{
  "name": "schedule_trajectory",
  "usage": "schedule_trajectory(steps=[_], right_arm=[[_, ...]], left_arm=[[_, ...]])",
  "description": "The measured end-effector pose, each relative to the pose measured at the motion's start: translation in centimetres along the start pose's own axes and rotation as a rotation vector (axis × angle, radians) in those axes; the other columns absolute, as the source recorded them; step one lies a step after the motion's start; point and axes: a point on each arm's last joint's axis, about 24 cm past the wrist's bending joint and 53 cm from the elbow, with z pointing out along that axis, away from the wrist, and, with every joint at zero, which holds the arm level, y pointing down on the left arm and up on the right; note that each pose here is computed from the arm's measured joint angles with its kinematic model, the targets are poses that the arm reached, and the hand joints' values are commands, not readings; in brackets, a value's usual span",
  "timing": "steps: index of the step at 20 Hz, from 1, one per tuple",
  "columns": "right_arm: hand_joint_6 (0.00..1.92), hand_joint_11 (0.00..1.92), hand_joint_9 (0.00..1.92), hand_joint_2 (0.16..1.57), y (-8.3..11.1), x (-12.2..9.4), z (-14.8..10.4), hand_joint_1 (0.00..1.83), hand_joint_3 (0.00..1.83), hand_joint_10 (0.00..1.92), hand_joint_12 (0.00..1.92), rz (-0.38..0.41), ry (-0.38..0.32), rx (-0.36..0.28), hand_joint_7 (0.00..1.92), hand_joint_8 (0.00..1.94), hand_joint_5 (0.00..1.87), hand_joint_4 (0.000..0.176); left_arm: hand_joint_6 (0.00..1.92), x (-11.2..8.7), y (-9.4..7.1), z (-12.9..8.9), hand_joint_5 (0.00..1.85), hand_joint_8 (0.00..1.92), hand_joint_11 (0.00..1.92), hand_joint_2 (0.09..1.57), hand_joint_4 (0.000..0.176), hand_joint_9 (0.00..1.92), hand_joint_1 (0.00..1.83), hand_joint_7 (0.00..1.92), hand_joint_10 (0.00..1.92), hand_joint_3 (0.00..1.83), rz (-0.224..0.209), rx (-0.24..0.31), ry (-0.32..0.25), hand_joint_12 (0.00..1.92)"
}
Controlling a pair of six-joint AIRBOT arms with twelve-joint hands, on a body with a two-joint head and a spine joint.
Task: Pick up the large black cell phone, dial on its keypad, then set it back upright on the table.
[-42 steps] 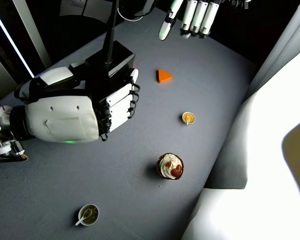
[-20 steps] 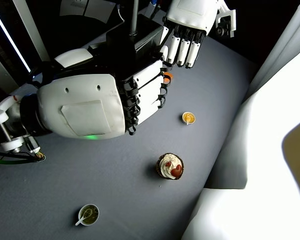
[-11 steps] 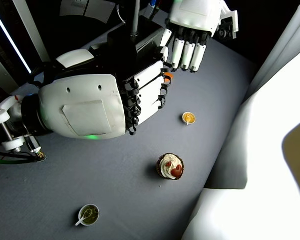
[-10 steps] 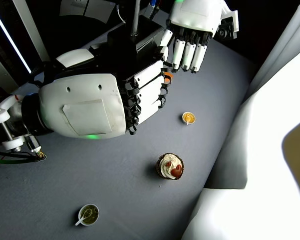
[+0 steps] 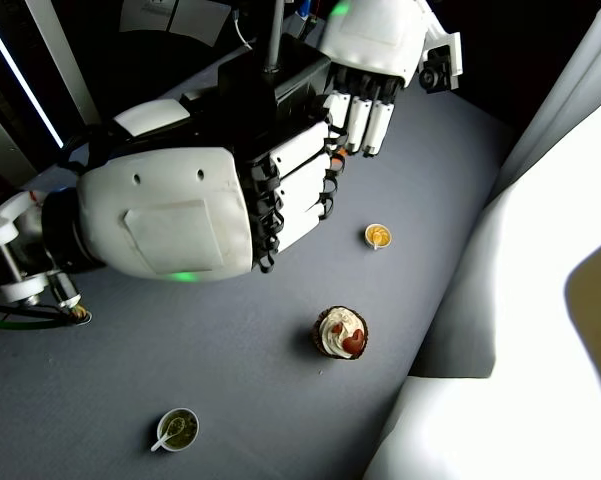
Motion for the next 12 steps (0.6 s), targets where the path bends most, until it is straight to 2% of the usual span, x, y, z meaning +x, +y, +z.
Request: schedule_trajectory(steps=[2,4,6,8,9,10,11,12], right_arm=[[0.92,0.83,0.9,1.14,0.3,-0.1,0.1,1.37,0.0,1.31,1.3,0.009,-0.004,-0.01,0.88,1.16,0.92,0.0],[0.91,0.85,0.91,1.14,0.4,0.6,0.3,1.37,0.0,1.3,1.28,0.001,0.018,-0.018,0.9,1.13,0.91,0.0],[0.92,0.83,0.89,1.14,0.4,0.5,0.4,1.37,0.0,1.31,1.28,-0.008,0.021,-0.017,0.88,1.16,0.92,0.0],[0.92,0.85,0.9,1.14,0.9,-0.1,0.6,1.37,0.0,1.31,1.28,-0.008,0.006,-0.026,0.89,1.14,0.92,0.0],[0.86,0.82,0.92,1.12,1.1,-0.2,0.6,1.46,0.0,1.17,1.55,-0.002,0.0,-0.032,0.88,1.1,0.92,0.0],[0.86,0.81,0.92,1.13,1.3,-0.2,0.5,1.48,0.0,1.16,1.61,-0.002,0.0,-0.037,0.87,1.11,0.91,0.0],[0.94,0.82,0.91,1.14,1.2,-0.2,0.5,1.39,0.0,1.27,1.37,-0.005,0.004,-0.035,0.87,1.15,0.89,0.0],[0.94,0.86,0.91,1.14,1.1,-0.1,0.5,1.37,0.0,1.29,1.27,-0.01,0.007,-0.03,0.88,1.15,0.9,0.0]], left_arm=[[0.0,-0.2,-0.3,0.1,0.0,1.71,1.05,0.93,0.155,0.99,1.33,0.7,1.92,0.73,-0.033,0.011,-0.015,1.92],[0.0,0.2,-0.2,-0.1,0.0,1.71,1.07,0.92,0.153,1.0,1.33,0.7,1.92,0.75,-0.038,0.018,-0.013,1.92],[0.0,0.6,1.0,-1.2,0.0,1.71,1.1,0.91,0.148,1.02,1.33,0.71,1.92,0.76,-0.035,-0.01,-0.001,1.92],[0.0,0.2,2.8,-2.9,0.0,1.71,1.1,0.91,0.137,1.02,1.33,0.71,1.92,0.76,-0.036,-0.058,-0.022,1.92],[0.0,0.1,3.3,-3.2,0.0,1.7,1.08,0.92,0.136,1.01,1.33,0.71,1.92,0.76,-0.036,-0.071,-0.025,1.92],[0.0,0.2,3.7,-3.5,0.0,1.71,1.07,0.92,0.145,0.99,1.33,0.7,1.92,0.75,-0.035,-0.081,-0.023,1.92],[0.0,0.3,3.9,-3.7,0.0,1.71,1.04,0.94,0.151,0.98,1.33,0.69,1.92,0.72,-0.035,-0.084,-0.019,1.92],[0.0,0.3,4.0,-3.8,0.0,1.71,1.04,0.94,0.146,0.98,1.33,0.69,1.92,0.71,-0.035,-0.085,-0.023,1.92]])
